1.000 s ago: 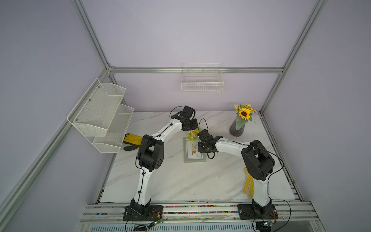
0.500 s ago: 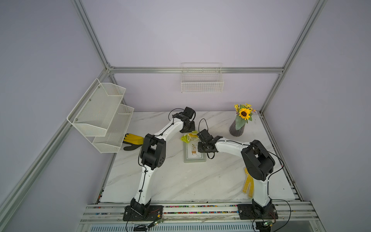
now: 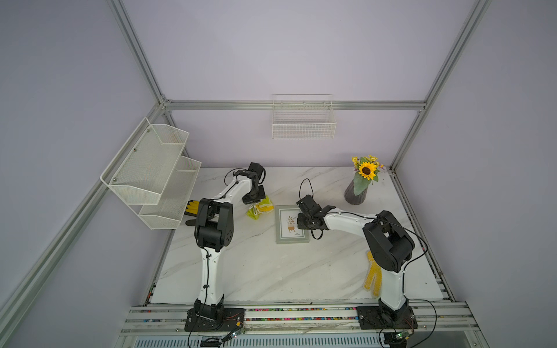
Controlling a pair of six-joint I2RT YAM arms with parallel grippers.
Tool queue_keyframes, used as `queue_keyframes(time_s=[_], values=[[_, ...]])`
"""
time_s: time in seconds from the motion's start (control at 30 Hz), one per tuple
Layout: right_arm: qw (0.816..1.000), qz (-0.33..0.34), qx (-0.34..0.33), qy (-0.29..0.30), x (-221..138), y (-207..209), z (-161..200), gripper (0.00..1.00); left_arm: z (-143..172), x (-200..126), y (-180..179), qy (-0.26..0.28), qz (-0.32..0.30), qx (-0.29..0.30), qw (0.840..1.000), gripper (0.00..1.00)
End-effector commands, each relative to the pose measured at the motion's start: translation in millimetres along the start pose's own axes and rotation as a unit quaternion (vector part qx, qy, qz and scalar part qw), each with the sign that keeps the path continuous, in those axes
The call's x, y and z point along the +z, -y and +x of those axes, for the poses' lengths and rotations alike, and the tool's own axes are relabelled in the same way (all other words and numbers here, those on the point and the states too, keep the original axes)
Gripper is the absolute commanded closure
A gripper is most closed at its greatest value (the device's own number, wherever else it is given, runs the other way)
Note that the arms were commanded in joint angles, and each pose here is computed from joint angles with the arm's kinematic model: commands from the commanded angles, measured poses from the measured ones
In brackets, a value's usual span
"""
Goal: Wipe the picture frame with a cloth
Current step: Wipe the dirt from the picture frame.
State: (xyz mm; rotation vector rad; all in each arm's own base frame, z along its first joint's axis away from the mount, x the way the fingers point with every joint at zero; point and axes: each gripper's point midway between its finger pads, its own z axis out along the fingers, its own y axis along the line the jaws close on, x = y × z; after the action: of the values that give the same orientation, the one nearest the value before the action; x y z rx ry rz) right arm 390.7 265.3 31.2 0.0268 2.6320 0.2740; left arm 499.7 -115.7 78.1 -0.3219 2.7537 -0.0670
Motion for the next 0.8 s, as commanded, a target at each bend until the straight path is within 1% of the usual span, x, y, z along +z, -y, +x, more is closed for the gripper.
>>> queue_keyframes(time_s=[0.0, 0.07, 0.1, 0.23, 0.33, 0.47, 0.57, 0.63, 0.7, 0.77], values=[[0.998, 0.030, 0.001, -0.059, 18.6, 21.4, 38.1, 0.71, -43.3, -36.1, 42.3, 0.068, 0.076, 0.019, 0.995, 1.00], [0.998, 0.030, 0.002, -0.061, 19.9, 21.4, 39.2, 0.71, -37.6, -26.4, 43.8, 0.042, 0.069, 0.027, 0.996, 1.00], [0.998, 0.030, 0.002, -0.062, 19.9, 21.5, 39.9, 0.71, -28.8, -19.7, 43.2, 0.026, 0.060, 0.036, 0.997, 1.00], [0.998, 0.029, 0.006, -0.061, 20.1, 21.7, 39.5, 0.71, 18.8, -8.5, 37.8, -0.003, 0.011, 0.072, 0.997, 1.00], [0.998, 0.028, 0.006, -0.061, 20.0, 20.2, 39.3, 0.71, 53.2, -11.5, 39.1, -0.017, 0.003, 0.083, 0.996, 1.00], [0.998, 0.027, 0.010, -0.062, 20.6, 21.0, 39.8, 0.71, 89.2, -18.8, 41.6, -0.032, 0.006, 0.086, 0.996, 1.00], [0.998, 0.026, 0.013, -0.062, 20.5, 21.3, 41.5, 0.71, 118.0, -30.4, 57.9, -0.044, 0.049, 0.087, 0.994, 1.00], [0.998, 0.026, 0.015, -0.061, 19.7, 21.9, 41.5, 0.71, 143.5, -37.8, 64.6, -0.055, 0.058, 0.093, 0.992, 1.00], [0.998, 0.026, 0.017, -0.062, 19.2, 21.8, 41.6, 0.71, 168.9, -42.8, 65.6, -0.068, 0.057, 0.098, 0.991, 1.00], [0.998, 0.025, 0.018, -0.061, 18.6, 21.5, 41.5, 0.71, 194.1, -45.9, 59.6, -0.072, 0.040, 0.103, 0.991, 1.00]])
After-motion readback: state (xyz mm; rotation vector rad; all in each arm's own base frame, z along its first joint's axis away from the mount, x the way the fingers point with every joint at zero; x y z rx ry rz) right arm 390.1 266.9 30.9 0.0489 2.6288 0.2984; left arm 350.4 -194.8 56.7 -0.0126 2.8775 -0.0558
